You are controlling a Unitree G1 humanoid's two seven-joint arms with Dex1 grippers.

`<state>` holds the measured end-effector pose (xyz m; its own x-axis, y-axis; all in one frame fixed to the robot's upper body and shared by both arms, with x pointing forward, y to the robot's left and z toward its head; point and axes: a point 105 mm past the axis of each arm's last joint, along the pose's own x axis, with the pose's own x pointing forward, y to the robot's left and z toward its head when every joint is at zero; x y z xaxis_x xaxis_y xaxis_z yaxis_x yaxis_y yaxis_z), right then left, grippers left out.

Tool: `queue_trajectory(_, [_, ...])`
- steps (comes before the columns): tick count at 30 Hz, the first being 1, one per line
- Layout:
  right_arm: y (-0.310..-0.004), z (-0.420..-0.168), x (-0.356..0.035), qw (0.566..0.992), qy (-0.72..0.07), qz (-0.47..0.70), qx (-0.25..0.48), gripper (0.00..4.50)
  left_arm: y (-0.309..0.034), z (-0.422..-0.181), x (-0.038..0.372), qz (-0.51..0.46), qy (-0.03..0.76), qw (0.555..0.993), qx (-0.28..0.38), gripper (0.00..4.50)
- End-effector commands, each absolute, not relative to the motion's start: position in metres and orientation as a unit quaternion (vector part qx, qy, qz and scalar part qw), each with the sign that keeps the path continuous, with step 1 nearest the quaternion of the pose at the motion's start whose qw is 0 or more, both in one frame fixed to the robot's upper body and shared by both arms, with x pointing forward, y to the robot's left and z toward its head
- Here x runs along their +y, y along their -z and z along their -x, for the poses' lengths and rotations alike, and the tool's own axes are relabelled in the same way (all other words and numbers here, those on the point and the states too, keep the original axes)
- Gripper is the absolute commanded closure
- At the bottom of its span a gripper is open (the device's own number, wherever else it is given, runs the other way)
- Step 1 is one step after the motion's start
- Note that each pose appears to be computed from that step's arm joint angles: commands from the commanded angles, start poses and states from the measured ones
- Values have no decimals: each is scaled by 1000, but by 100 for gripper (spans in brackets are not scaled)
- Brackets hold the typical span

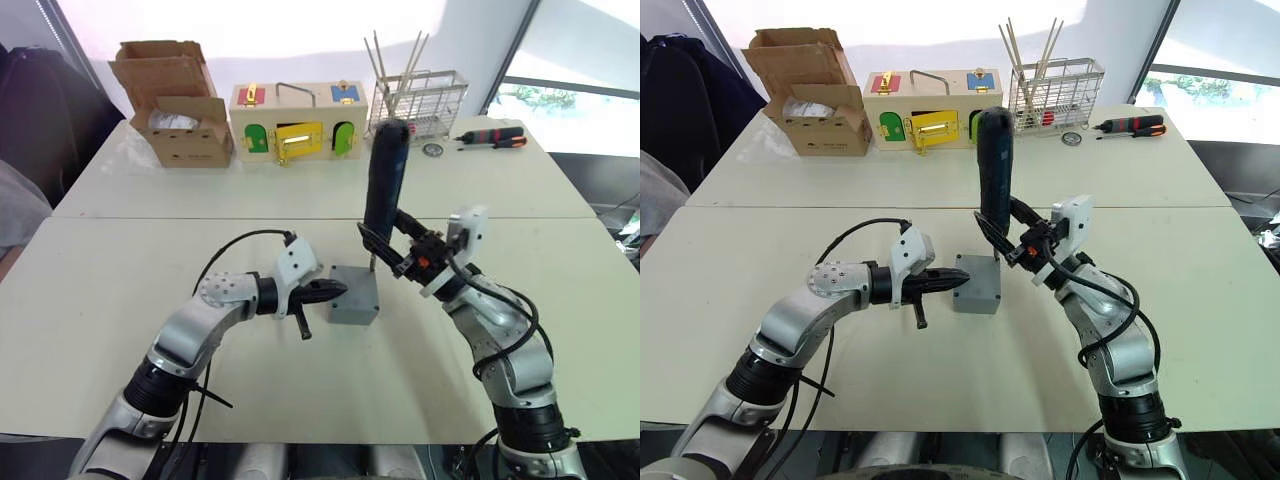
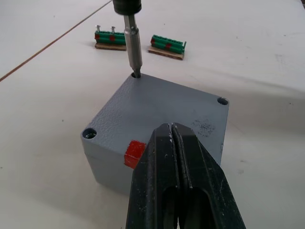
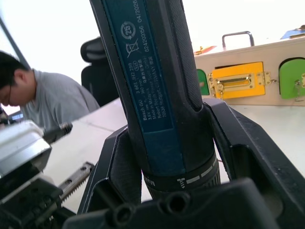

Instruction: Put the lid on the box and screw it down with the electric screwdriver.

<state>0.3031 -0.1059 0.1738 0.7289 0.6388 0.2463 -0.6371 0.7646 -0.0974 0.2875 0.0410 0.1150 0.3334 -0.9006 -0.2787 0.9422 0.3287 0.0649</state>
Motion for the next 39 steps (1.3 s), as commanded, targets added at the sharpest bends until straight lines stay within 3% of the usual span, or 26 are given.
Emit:
queue_trajectory(1, [-140,-304,-105,936,-344,-30,-68,263,-110,-284,40,-118,576,802,105,450])
queue_trajectory(39, [-96,-297,-94,939,-341,-40,-9,263,-97,-282,41,-125,572,801,126,450])
